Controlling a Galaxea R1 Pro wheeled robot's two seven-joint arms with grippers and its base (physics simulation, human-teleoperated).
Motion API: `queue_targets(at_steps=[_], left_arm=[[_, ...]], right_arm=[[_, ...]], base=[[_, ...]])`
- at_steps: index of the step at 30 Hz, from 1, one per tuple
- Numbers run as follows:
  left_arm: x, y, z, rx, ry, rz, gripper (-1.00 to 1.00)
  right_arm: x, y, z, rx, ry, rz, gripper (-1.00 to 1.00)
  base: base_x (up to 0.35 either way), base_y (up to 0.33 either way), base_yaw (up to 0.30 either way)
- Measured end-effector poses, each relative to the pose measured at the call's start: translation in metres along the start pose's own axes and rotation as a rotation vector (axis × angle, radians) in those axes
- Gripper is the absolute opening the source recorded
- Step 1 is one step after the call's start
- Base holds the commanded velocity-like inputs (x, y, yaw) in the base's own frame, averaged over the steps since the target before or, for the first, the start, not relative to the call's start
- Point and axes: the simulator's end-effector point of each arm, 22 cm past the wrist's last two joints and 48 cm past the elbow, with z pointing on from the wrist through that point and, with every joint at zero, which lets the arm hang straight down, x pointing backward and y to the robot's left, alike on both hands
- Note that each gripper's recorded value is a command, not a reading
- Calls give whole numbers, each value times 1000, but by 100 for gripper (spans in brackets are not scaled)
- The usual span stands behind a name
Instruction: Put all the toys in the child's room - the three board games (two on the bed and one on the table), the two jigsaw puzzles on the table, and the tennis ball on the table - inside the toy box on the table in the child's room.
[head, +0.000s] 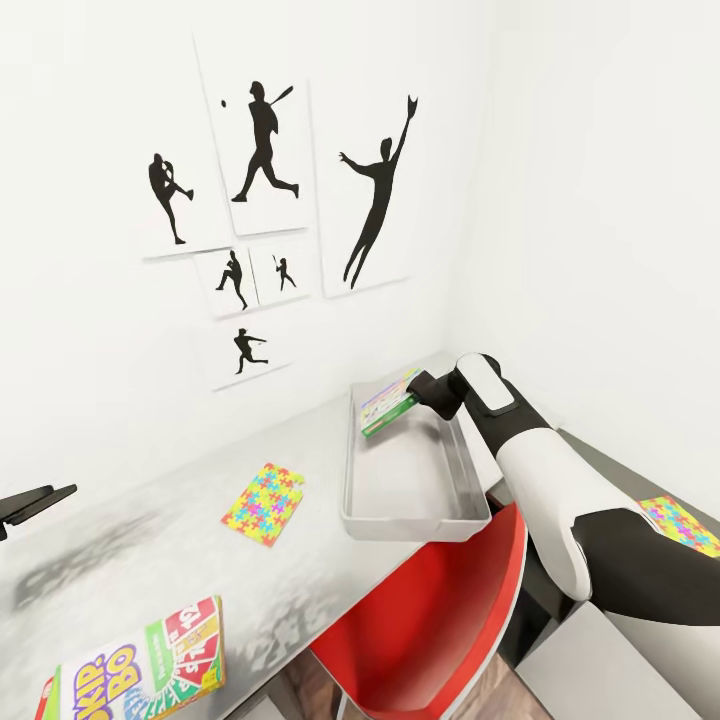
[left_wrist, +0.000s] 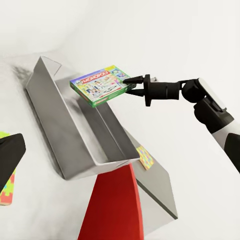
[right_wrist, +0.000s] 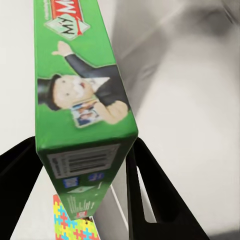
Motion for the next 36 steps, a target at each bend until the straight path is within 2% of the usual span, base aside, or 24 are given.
queue_targets(at_steps=[36], left_arm=[[0, 0, 0, 1, -1, 0, 100]], right_arm=[[0, 0, 0, -1, -1, 2, -100]], base=[[23, 0, 0]])
